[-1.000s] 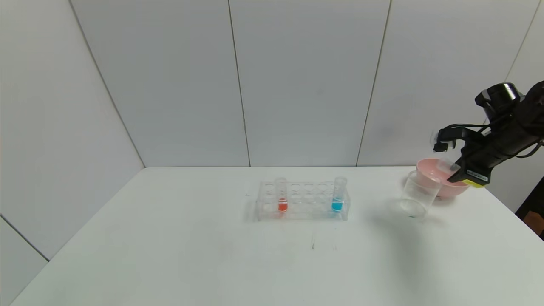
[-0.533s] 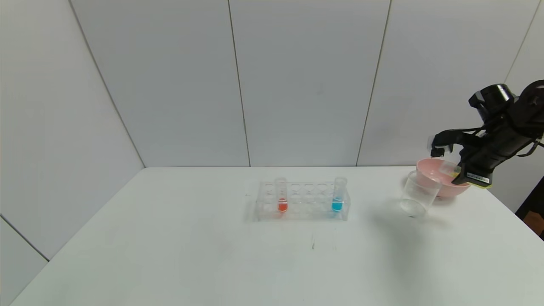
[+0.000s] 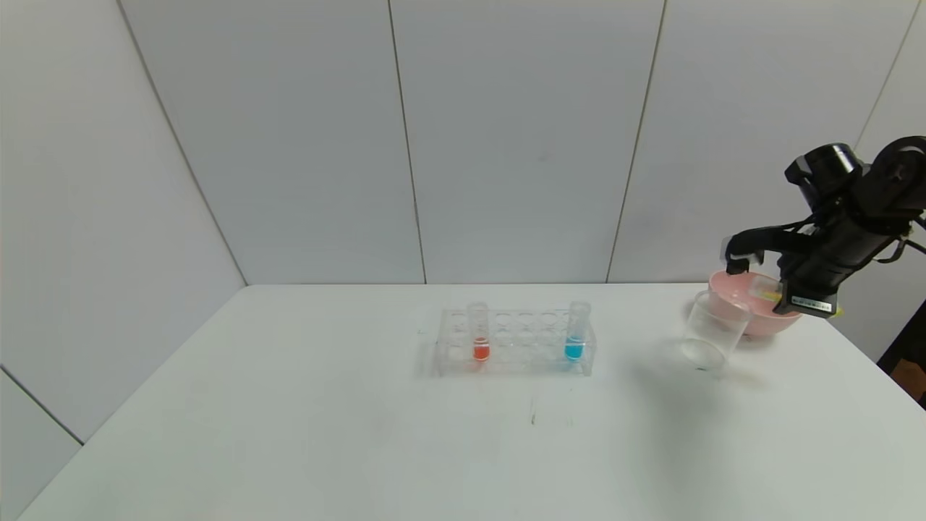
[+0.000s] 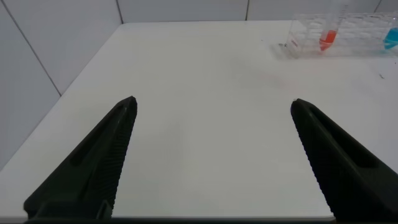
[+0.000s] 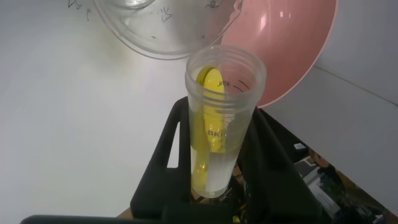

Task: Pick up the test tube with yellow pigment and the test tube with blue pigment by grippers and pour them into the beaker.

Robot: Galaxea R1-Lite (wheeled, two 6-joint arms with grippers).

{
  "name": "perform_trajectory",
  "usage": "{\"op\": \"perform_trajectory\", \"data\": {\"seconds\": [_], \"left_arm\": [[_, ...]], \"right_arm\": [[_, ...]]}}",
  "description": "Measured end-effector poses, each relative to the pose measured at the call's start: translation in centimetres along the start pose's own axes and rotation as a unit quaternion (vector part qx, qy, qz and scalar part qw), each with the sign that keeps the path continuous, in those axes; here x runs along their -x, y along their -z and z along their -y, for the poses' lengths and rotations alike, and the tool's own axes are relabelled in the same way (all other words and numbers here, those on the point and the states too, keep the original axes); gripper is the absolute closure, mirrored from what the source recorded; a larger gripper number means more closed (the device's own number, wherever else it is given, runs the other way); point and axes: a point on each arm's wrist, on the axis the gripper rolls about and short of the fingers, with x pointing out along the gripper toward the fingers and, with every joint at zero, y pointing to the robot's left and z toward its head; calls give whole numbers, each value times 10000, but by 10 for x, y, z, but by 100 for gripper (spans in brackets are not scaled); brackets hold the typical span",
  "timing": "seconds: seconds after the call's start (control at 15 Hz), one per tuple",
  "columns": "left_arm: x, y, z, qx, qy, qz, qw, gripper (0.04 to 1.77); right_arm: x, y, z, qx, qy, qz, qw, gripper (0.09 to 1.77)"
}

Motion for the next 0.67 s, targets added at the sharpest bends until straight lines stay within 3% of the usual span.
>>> {"op": "perform_trajectory", "data": {"seconds": [0.67], "left_arm": [[0, 0, 0, 0, 0, 0, 10000, 5]], "right_arm": [[-5, -18, -8, 281, 141, -419, 9986, 133]]}}
